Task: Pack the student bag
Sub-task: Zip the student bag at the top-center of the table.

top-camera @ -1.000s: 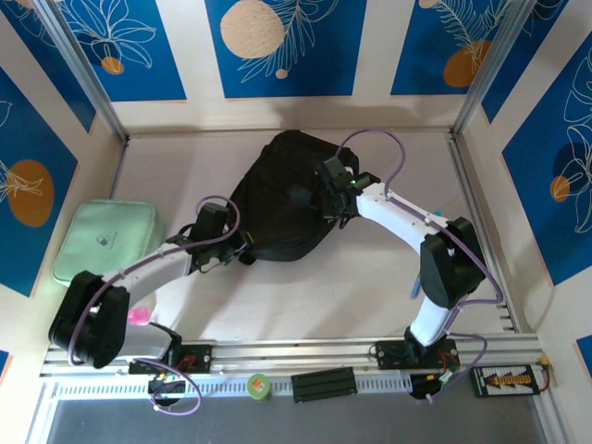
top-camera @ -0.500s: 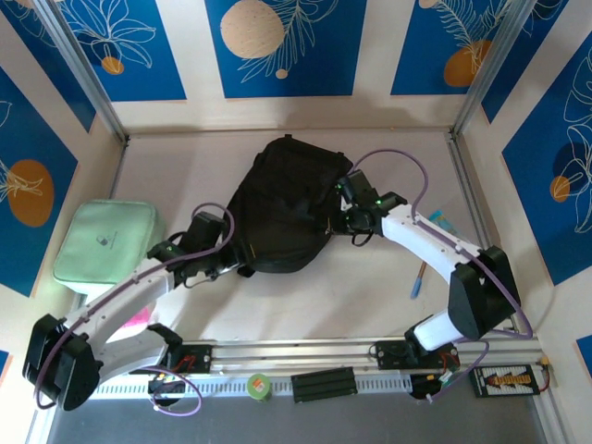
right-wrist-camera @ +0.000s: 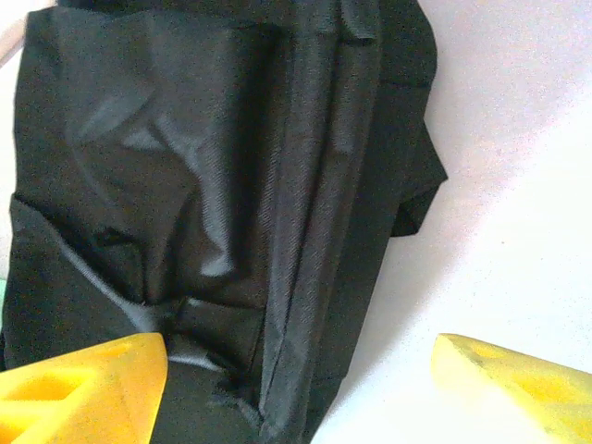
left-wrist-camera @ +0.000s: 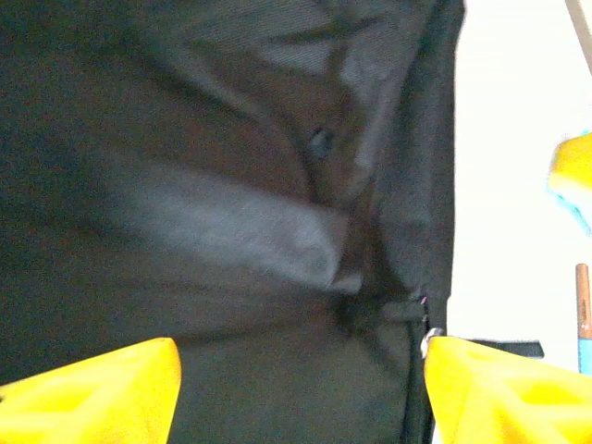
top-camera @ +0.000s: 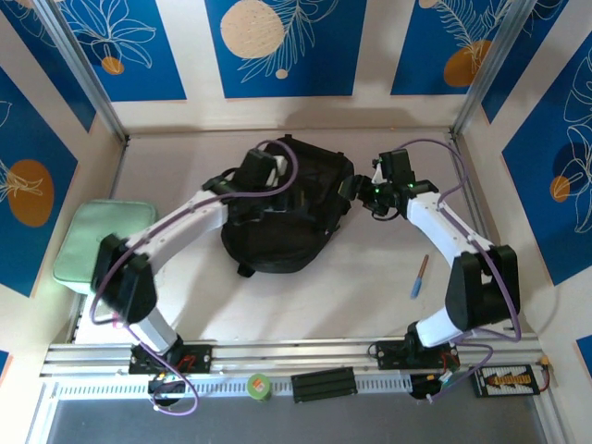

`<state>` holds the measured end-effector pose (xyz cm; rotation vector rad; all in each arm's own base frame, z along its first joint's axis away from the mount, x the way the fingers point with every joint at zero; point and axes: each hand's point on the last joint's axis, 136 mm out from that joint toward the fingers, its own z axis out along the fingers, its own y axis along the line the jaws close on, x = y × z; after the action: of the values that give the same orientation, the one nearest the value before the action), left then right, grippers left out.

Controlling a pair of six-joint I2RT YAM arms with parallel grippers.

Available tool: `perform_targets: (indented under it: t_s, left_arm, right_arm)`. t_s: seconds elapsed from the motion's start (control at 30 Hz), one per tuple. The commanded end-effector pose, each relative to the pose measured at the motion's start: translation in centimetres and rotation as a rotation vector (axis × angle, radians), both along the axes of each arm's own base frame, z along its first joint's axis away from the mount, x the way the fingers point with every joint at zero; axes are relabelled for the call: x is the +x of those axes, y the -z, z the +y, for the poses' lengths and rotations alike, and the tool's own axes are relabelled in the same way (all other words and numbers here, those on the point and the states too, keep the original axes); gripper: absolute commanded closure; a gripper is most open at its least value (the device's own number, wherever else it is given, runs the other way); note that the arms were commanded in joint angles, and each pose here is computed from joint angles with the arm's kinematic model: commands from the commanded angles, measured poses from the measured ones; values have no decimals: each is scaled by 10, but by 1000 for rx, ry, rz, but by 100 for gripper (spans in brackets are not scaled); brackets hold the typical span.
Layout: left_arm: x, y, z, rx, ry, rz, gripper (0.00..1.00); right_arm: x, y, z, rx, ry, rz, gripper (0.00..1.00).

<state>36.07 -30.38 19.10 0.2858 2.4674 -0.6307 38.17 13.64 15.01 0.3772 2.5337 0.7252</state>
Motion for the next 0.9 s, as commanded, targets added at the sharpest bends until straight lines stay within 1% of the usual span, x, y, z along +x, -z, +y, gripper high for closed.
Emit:
perform_targets:
  t_s: [0.0, 0.1, 0.2, 0.3, 0.37, 0.53, 0.6, 0.63, 0.77, 0.87]
  left_arm:
    - [13, -2, -33, 80, 97, -78, 34]
    - [29, 9, -47, 134, 89, -79, 39]
    - [45, 20, -52, 176, 63, -72, 43]
    - [62, 35, -43, 273, -3, -62, 49]
    - [67, 42, -40, 310, -21, -45, 51]
    - [68, 57, -47, 304, -20, -1, 56]
    - [69, 60, -48, 311, -22, 3, 63]
    - [70, 61, -47, 314, -28, 5, 64]
    - [73, 63, -46, 321, -40, 3, 66]
    - [75, 66, -45, 336, -53, 11, 65]
  right_arm:
    - [5, 5, 15, 107, -42, 60, 24]
    - [6, 17, 17, 113, -54, 96, 24]
    - [6, 26, 21, 122, -62, 122, 24]
    - [5, 33, 23, 126, -65, 141, 25]
    - [4, 36, 25, 127, -68, 151, 25]
    - [0, 44, 31, 115, -81, 171, 25]
    - [-1, 46, 33, 111, -86, 176, 26]
    - [-1, 47, 34, 109, -87, 178, 26]
    - [-2, 51, 37, 105, -93, 187, 26]
    - [-3, 54, 40, 102, -98, 193, 26]
